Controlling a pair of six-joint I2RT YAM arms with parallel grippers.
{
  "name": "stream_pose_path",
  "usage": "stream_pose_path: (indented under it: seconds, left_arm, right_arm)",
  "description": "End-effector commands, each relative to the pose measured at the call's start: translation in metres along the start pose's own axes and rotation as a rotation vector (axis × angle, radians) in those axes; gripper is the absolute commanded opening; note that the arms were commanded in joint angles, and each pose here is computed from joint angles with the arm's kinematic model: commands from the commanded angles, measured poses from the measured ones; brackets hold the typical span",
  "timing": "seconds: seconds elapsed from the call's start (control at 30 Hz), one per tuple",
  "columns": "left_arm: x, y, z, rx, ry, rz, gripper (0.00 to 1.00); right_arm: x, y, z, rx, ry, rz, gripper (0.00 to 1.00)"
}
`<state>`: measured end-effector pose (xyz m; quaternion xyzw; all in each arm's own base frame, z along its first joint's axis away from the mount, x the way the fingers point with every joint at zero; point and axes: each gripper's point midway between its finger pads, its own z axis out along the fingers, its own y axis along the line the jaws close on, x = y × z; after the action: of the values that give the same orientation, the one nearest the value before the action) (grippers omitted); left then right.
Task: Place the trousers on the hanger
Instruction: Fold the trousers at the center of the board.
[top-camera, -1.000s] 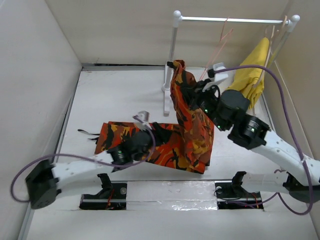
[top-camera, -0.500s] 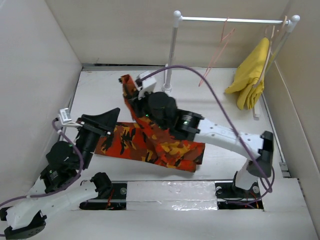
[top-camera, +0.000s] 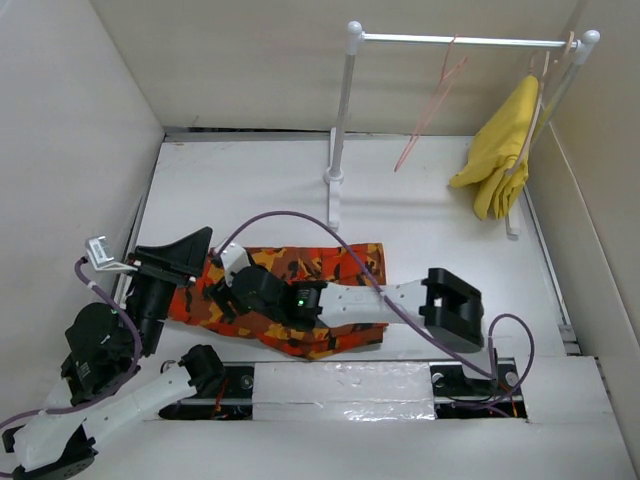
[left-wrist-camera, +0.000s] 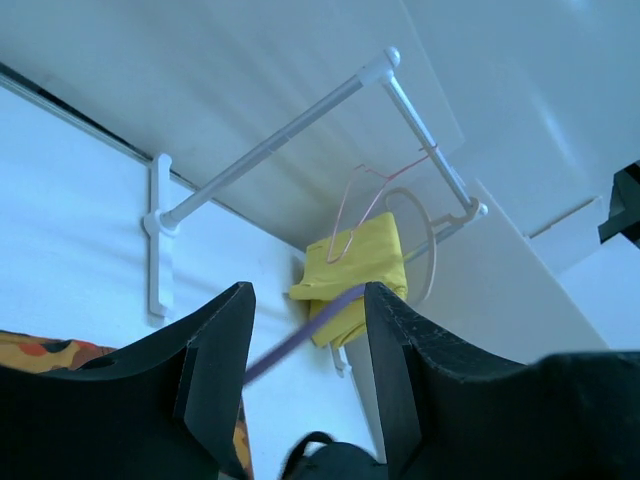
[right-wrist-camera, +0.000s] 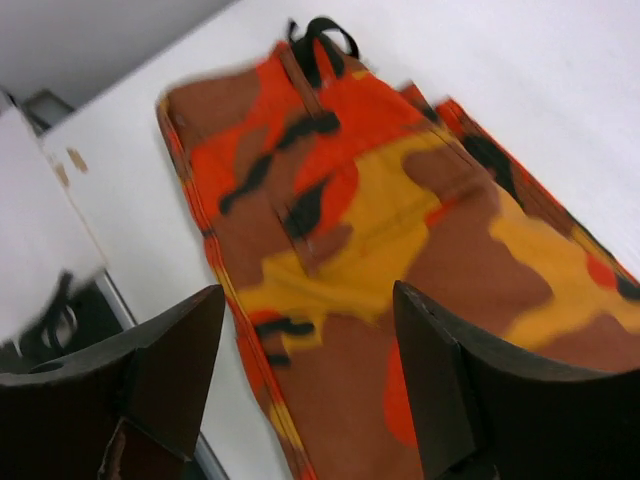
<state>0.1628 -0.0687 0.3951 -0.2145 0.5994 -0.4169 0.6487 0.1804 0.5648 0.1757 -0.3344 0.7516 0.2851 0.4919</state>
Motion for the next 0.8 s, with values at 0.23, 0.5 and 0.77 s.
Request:
stream_pose_path:
  seconds: [0.23,0.5,0.77]
  left_arm:
    - [0.144,0.046,0.035,-0.070,0.280,0.118,0.47]
    - [0.276,0.099,0.034,-0.097,0.566,0.148,0.45]
    - [0.318,0.133,0.038,-0.176,0.646,0.237,0.44]
  right_arm:
    - [0.015,-0.086,-0.126,0.128,-0.155,0.277,0.00]
    - [0.157,-0.144,-0.170,0.299,-0.007,0.456,0.00]
    - [0.206,-0.149,-0.199,0.359,0.020,0.549,0.00]
